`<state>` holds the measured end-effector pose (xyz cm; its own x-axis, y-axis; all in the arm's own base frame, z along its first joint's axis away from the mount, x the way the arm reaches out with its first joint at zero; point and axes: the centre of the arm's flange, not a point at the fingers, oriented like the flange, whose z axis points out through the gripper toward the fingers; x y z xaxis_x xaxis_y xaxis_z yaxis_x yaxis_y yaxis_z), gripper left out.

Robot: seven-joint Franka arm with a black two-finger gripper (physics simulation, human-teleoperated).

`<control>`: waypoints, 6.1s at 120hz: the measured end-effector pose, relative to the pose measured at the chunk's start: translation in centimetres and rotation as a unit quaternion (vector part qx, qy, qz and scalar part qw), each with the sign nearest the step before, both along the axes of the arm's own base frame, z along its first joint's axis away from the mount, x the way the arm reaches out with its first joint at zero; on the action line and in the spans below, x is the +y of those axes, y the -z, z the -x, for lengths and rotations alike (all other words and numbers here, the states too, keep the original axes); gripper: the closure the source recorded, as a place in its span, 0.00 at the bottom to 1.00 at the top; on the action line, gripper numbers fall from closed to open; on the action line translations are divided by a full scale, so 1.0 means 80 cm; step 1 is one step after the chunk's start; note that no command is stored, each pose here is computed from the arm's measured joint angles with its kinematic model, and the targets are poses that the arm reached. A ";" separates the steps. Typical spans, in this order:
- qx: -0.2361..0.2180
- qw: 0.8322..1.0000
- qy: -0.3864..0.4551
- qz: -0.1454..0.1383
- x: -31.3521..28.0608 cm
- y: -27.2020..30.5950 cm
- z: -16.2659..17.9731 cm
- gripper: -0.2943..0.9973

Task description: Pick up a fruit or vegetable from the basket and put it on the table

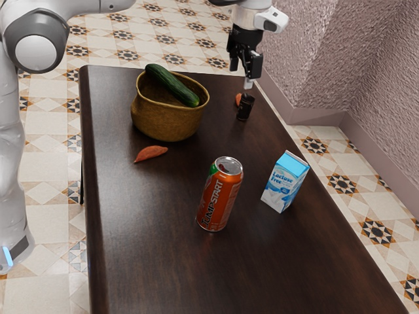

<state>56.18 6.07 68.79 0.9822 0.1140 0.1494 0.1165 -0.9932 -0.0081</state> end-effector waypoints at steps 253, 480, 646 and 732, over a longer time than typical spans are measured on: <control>-0.005 0.809 0.574 -0.122 0.038 0.043 0.004 0.23; 0.001 0.754 0.652 -0.083 0.168 0.120 0.124 0.23; -0.019 0.729 0.673 -0.127 0.050 0.068 0.059 0.66; -0.028 0.546 0.829 -0.117 -0.400 0.068 -0.060 0.64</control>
<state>61.01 -25.90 63.32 -0.3017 -0.9534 0.0045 -0.9343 0.2947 -0.2005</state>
